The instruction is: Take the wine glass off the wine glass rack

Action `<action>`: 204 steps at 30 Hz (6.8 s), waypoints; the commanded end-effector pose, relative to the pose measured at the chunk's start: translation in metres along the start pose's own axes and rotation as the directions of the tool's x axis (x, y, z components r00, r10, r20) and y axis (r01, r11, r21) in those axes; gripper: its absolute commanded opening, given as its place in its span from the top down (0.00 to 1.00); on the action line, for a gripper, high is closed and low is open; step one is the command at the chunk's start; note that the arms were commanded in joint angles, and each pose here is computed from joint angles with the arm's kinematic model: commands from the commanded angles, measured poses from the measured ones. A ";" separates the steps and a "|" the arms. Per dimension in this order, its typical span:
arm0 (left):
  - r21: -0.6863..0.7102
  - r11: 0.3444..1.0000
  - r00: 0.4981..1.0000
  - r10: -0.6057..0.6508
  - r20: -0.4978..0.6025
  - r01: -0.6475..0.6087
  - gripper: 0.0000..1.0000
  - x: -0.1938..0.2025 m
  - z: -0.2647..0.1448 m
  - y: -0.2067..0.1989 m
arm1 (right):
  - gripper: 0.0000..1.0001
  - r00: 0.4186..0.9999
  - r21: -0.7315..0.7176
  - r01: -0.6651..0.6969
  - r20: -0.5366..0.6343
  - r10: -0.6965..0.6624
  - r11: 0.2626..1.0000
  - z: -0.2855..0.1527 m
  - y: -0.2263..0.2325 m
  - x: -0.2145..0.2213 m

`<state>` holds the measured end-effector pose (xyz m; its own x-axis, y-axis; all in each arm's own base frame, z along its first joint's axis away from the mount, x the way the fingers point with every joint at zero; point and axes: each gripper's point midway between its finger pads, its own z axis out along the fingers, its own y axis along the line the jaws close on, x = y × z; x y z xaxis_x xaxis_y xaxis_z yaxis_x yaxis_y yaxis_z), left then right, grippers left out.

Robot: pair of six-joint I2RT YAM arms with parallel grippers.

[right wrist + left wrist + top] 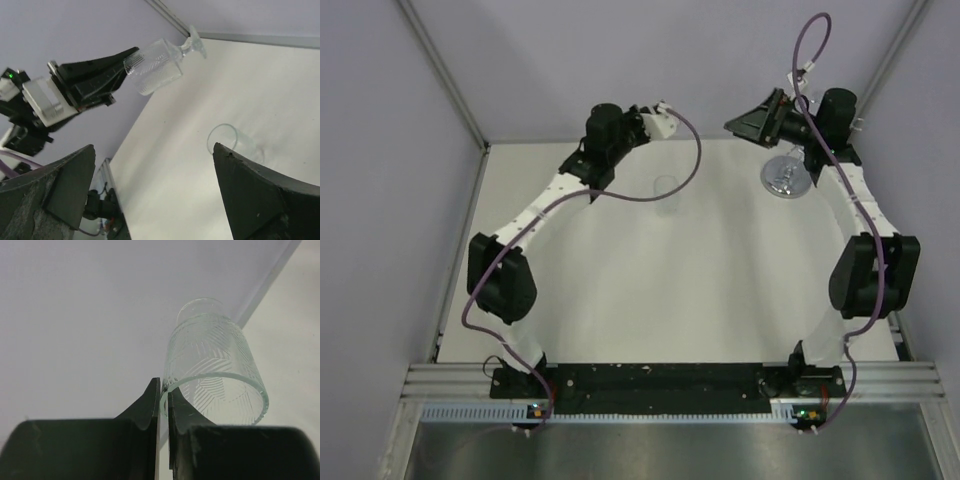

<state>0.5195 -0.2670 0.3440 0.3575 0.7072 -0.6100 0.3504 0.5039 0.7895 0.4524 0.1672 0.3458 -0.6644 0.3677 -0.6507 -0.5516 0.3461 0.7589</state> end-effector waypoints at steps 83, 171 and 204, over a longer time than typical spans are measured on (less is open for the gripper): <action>0.320 0.617 0.683 -0.544 -0.487 0.719 0.26 0.061 -0.086 -0.067 | 0.07 0.834 0.709 0.483 -0.193 -0.517 0.514 -0.103 -0.144 -0.012; 0.315 0.754 0.801 -0.598 -0.031 0.576 0.16 -0.033 -0.057 -0.017 | 0.81 0.687 0.849 0.419 -0.064 -0.724 0.322 -0.093 -0.203 -0.009; 0.405 0.914 0.904 -0.152 0.400 -0.025 0.23 -0.091 -0.056 -0.047 | 1.00 0.725 0.184 0.686 -0.087 -0.684 0.704 -0.043 -0.049 0.077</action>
<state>0.4373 -0.2999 0.3348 0.2782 0.3855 -0.8797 0.7955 0.4208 0.4360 0.4349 0.0964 0.1894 -0.2387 -0.0620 -0.9691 -0.5208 0.8505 0.0739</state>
